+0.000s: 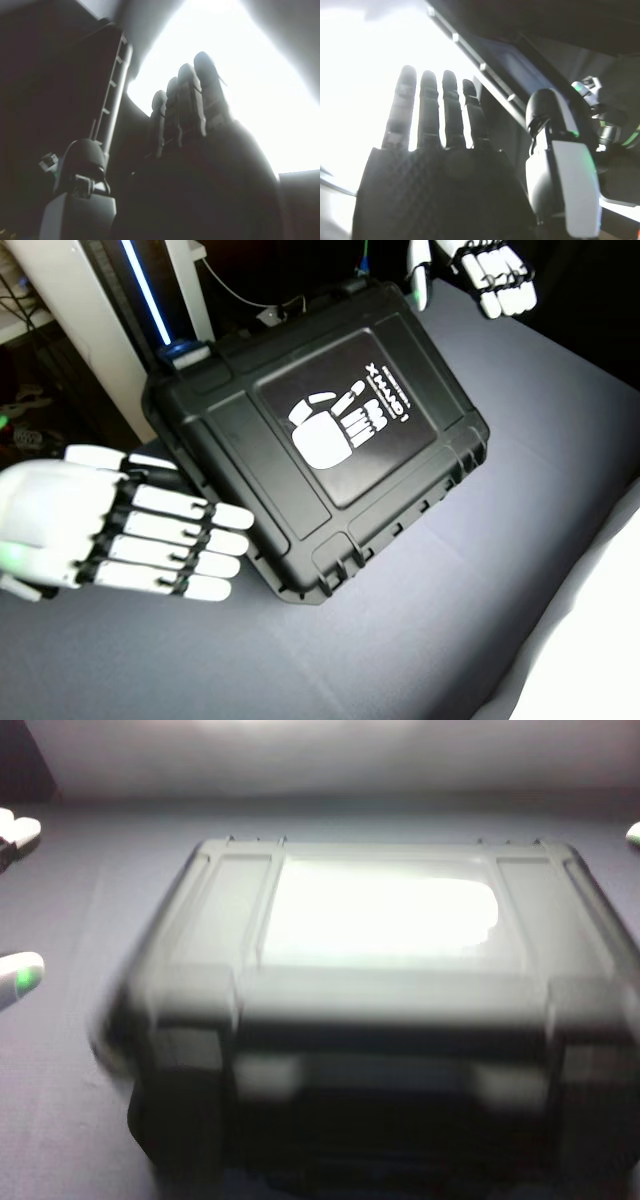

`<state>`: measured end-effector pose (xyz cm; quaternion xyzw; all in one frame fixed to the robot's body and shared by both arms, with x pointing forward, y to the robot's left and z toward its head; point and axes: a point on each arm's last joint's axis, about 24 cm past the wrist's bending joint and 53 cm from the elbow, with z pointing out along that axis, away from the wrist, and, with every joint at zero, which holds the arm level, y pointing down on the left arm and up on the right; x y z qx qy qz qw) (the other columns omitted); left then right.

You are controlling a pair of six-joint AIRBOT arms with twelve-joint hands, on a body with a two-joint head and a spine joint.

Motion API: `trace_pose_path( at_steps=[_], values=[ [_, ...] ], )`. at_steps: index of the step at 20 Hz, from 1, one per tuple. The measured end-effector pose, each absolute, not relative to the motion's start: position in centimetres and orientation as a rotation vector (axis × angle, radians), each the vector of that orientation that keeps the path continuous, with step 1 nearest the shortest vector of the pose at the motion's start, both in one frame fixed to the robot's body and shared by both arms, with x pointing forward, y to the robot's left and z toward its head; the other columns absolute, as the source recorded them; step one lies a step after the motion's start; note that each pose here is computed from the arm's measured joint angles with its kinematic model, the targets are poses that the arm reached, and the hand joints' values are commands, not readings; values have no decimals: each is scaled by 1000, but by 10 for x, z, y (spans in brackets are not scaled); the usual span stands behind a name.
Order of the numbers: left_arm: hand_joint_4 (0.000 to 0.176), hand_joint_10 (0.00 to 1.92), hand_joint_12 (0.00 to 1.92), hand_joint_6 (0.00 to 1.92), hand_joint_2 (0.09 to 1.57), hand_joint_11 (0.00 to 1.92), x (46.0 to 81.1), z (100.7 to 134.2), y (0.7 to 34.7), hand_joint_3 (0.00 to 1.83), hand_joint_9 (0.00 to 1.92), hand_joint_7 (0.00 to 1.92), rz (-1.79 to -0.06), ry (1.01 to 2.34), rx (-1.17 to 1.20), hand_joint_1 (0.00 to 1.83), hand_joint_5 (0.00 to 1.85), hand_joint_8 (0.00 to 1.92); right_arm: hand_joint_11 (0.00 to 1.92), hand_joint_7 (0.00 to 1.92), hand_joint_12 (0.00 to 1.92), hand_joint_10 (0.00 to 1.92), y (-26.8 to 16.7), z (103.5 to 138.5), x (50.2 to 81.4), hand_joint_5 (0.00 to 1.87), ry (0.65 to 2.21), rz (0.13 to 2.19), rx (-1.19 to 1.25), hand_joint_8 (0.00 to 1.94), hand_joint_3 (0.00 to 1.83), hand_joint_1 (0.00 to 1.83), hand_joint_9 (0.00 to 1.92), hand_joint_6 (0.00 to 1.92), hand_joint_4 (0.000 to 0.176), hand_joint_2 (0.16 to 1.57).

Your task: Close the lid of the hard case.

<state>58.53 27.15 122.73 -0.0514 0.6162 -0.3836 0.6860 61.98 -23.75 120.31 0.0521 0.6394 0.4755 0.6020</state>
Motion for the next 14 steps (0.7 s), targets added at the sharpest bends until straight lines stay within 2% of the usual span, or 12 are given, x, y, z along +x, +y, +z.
trace_pose_path(
  at_steps=[1,2,3,6,8,9,10,11,12,13,14],
  values=[
    [0,0,252,0,1275,59,583,1233,270,0,172,153,-876,1350,-111,0,138,0,107,222,187,6,-242,1210,616,187,1446,1109,120,5,0,191,181,0,106,1237],
    [0,0,170,0,1328,11,581,1235,269,3,98,92,-887,1331,-116,0,95,1,28,179,308,0,-245,1214,612,157,1424,1108,117,0,8,225,138,0,50,1294],
    [0,11,168,11,1341,33,581,1234,268,6,114,104,-894,1327,-118,0,114,10,5,163,333,0,-249,1218,611,148,1403,1103,119,0,11,251,130,0,9,1325],
    [0,9,184,3,1332,49,580,1237,263,0,152,150,-938,1277,-136,0,145,7,2,162,299,8,-256,1233,610,156,1327,1108,135,7,2,266,135,6,0,1330],
    [0,4,185,3,1334,48,583,1239,261,0,149,155,-970,1240,-161,12,149,6,23,191,357,2,-253,1237,607,186,1293,1132,129,2,0,391,166,1,0,1331],
    [0,0,47,0,1287,9,586,1240,258,0,50,86,-991,1218,-176,124,102,0,55,203,372,9,-251,1238,604,178,1276,1150,127,6,0,405,184,0,0,1312],
    [0,0,9,0,1265,1,590,1243,254,0,9,16,-1023,1188,-189,153,61,0,72,215,376,11,-247,1238,601,190,1258,1171,123,7,0,567,203,4,0,1293],
    [10,0,1,0,1236,0,593,1248,249,0,1,2,-1065,1155,-196,160,47,0,107,222,391,17,-245,1241,598,204,1236,1189,121,7,0,645,231,7,0,1271],
    [0,0,0,0,1216,0,595,1252,243,0,0,0,-1103,1129,-193,104,9,0,95,194,495,3,-244,1244,595,166,1209,1205,122,1,0,631,230,1,0,1268],
    [0,0,0,3,1216,0,597,1254,239,0,0,0,-1138,1109,-199,66,10,0,126,270,566,5,-243,1247,593,191,1184,1220,121,3,0,514,292,1,0,1255],
    [0,0,0,9,1200,0,598,1255,235,0,0,5,-1175,1093,-212,39,33,1,153,358,725,10,-240,1252,591,198,1154,1240,122,9,2,398,388,1,21,1269]
  ],
)
